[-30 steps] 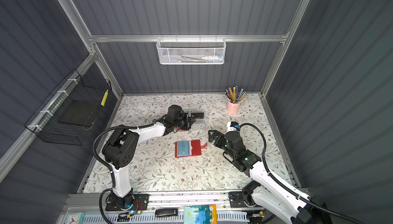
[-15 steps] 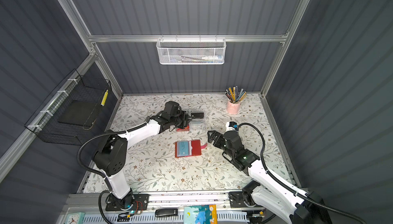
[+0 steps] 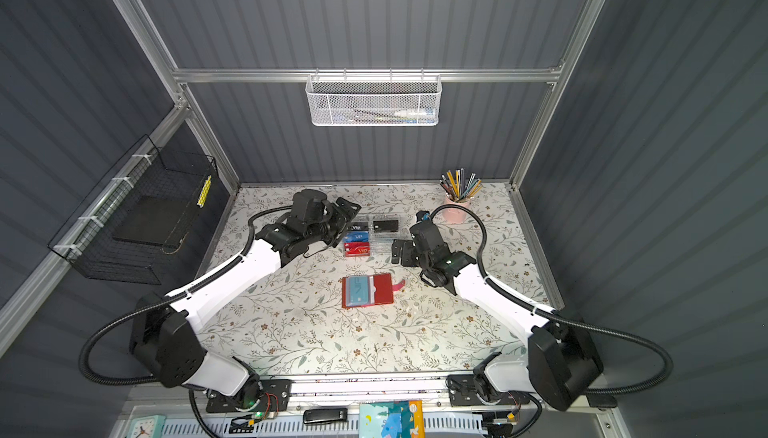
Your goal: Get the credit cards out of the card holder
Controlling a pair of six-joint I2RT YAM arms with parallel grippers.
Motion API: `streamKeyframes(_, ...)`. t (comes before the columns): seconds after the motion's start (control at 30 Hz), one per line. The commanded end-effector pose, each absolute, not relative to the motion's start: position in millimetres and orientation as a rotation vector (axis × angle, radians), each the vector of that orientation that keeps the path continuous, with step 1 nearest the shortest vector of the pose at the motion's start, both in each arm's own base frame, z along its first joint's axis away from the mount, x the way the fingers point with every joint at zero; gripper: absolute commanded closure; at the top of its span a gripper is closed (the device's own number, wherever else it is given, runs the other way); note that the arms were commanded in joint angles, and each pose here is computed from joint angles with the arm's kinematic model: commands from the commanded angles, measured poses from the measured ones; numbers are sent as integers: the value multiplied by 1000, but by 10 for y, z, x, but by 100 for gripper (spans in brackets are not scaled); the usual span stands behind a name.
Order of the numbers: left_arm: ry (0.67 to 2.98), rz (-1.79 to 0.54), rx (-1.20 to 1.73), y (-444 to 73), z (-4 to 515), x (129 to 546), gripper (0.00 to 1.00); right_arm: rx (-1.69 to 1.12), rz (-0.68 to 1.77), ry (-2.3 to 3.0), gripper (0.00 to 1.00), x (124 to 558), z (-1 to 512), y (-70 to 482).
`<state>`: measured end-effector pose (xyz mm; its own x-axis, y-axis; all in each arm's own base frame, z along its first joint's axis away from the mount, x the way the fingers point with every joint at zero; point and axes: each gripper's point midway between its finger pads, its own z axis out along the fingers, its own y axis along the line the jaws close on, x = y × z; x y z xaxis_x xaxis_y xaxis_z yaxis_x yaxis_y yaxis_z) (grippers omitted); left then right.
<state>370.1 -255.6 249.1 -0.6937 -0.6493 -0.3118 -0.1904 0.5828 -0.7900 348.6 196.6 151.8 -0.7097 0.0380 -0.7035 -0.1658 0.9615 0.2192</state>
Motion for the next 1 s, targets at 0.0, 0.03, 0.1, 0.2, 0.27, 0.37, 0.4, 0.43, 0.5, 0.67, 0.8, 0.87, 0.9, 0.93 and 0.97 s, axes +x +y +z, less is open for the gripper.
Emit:
streamKeyframes(0.0, 2214, -758, -494, -2188, 2412, 3595, 0, -207, 182, 2366, 1, 3598, 1418, 1924)
streamKeyframes(0.03, 2209, -739, -464, -2149, 2410, 3559, 0, -227, 168, 2370, 1, 3643, 1390, 1950)
streamKeyframes(0.1, 2210, -711, -426, -2092, 2374, 3494, 0, -264, 131, 2384, 1, 3713, 1323, 1999)
streamKeyframes(0.2, 2202, -704, -366, -2056, 2319, 3415, 0, -303, 75, 2400, 1, 3818, 1210, 2062)
streamKeyframes(0.27, 2185, -737, -331, -2070, 2284, 3361, 0, -317, 35, 2408, 1, 3898, 1139, 2086)
streamKeyframes(0.37, 2170, -762, -276, -2103, 2265, 3327, 0, -333, 19, 2415, 1, 3974, 1056, 2146)
streamKeyframes(0.4, 2162, -769, -268, -2106, 2268, 3321, 0, -333, 19, 2415, 1, 3992, 1041, 2162)
streamKeyframes(0.43, 2156, -776, -262, -2112, 2262, 3314, 0, -336, 18, 2419, 1, 4004, 1013, 2181)
streamKeyframes(0.5, 2153, -769, -251, -2108, 2251, 3314, 0, -335, 17, 2420, 1, 4036, 979, 2208)
streamKeyframes(0.67, 2146, -771, -223, -2151, 2235, 3353, 0, -302, -25, 2432, 1, 4135, 887, 2223)
streamKeyframes(0.8, 2152, -759, -217, -2154, 2198, 3365, 0, -269, -54, 2421, 1, 4211, 888, 2209)
streamKeyframes(0.87, 2152, -751, -217, -2141, 2187, 3371, 0, -259, -72, 2417, 1, 4249, 896, 2200)
streamKeyframes(0.9, 2152, -751, -216, -2143, 2183, 3373, 0, -254, -83, 2418, 1, 4262, 889, 2190)
streamKeyframes(0.93, 2153, -749, -216, -2145, 2178, 3377, 0, -244, -95, 2416, 1, 4281, 898, 2181)
streamKeyframes(0.97, 2154, -751, -214, -2152, 2172, 3379, 0, -235, -102, 2414, 1, 4298, 894, 2175)
